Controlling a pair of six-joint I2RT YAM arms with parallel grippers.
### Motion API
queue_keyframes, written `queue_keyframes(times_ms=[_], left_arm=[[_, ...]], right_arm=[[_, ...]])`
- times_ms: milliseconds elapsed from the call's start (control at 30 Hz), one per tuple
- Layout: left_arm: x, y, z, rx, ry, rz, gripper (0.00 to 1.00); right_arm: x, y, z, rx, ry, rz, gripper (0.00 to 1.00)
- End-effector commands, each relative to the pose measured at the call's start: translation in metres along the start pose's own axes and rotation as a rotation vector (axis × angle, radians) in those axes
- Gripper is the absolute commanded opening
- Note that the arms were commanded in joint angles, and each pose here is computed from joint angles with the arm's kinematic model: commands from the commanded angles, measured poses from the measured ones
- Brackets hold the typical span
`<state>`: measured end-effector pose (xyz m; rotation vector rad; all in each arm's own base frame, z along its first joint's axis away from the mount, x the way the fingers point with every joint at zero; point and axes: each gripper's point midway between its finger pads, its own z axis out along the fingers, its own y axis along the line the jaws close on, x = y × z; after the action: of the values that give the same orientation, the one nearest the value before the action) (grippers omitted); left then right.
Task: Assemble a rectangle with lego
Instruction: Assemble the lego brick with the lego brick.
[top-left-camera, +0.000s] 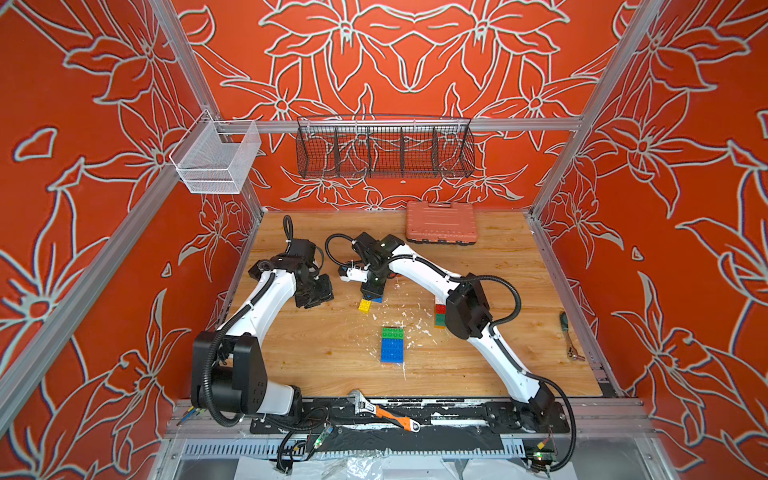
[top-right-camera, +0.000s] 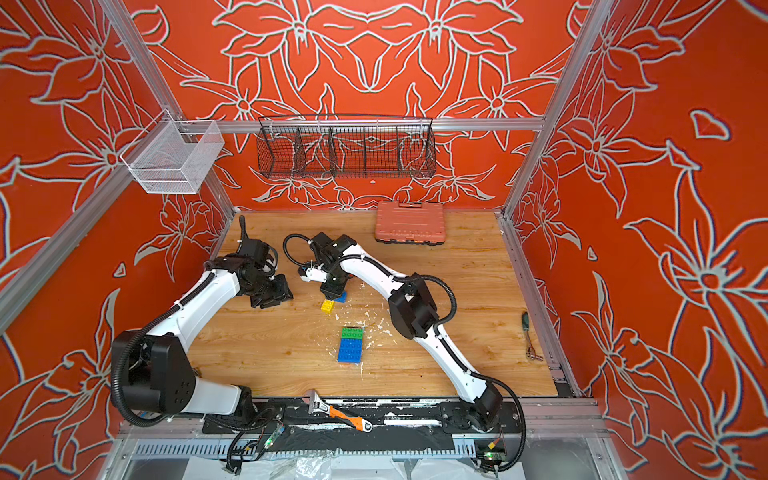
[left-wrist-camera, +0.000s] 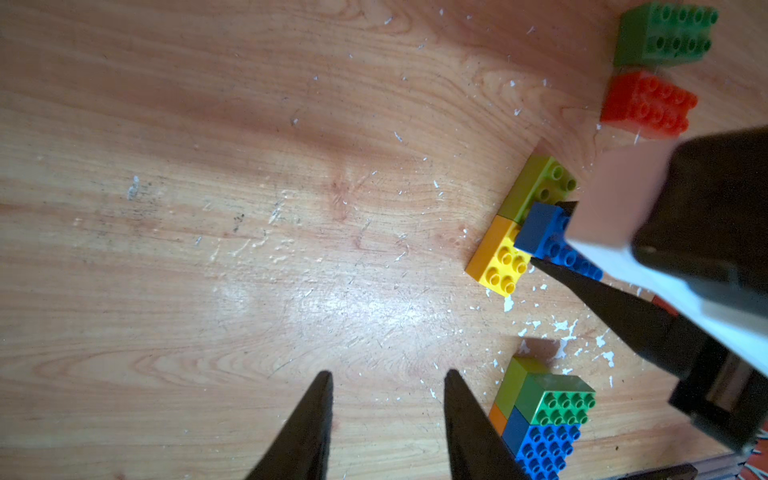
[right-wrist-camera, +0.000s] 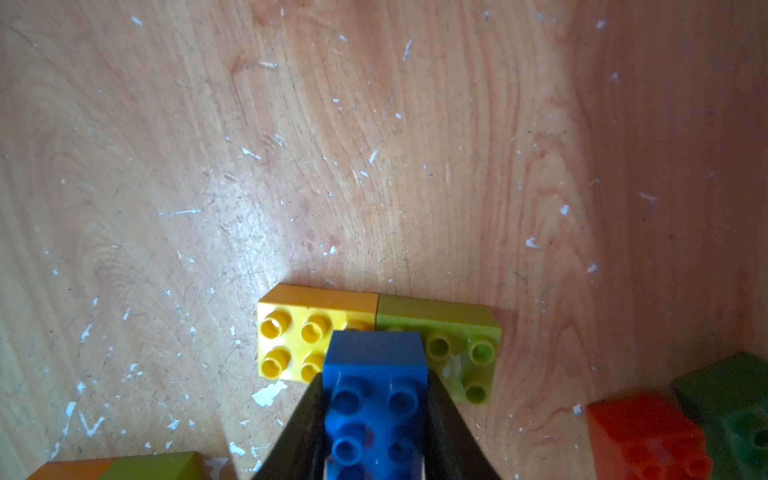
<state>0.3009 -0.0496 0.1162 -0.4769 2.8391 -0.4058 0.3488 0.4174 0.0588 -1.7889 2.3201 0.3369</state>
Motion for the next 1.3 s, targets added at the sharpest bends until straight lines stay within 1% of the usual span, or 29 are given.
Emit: queue_keyframes(times_ms=[0, 133, 400, 667, 1000, 1267], left_arm=[[0.001, 0.001, -0.003, 0.003, -0.007, -0.009, 0.43], [0.002, 0.001, -0.002, 0.005, -0.002, -0.01, 0.43], [0.002, 0.001, -0.002, 0.006, -0.003, -0.008, 0.43], [0.002, 0.0, -0.002, 0.006, 0.001, -0.006, 0.43], [0.003, 0.0, -0.002, 0.007, 0.003, -0.007, 0.43], [0.003, 0.0, -0.001, 0.01, 0.007, -0.008, 0.43]], right_arm=[[-0.002, 0.005, 0.002, -0.012, 0.007, 0.001, 0.13], [0.0, 0.005, 0.006, -0.017, 0.013, -0.002, 0.11], [0.0, 0.006, 0.008, -0.023, 0.016, -0.005, 0.11], [0.005, 0.007, 0.012, -0.037, 0.035, 0.017, 0.08], [0.01, 0.009, 0.015, -0.045, 0.057, 0.052, 0.08], [0.015, 0.008, 0.016, -0.038, 0.08, 0.05, 0.07]])
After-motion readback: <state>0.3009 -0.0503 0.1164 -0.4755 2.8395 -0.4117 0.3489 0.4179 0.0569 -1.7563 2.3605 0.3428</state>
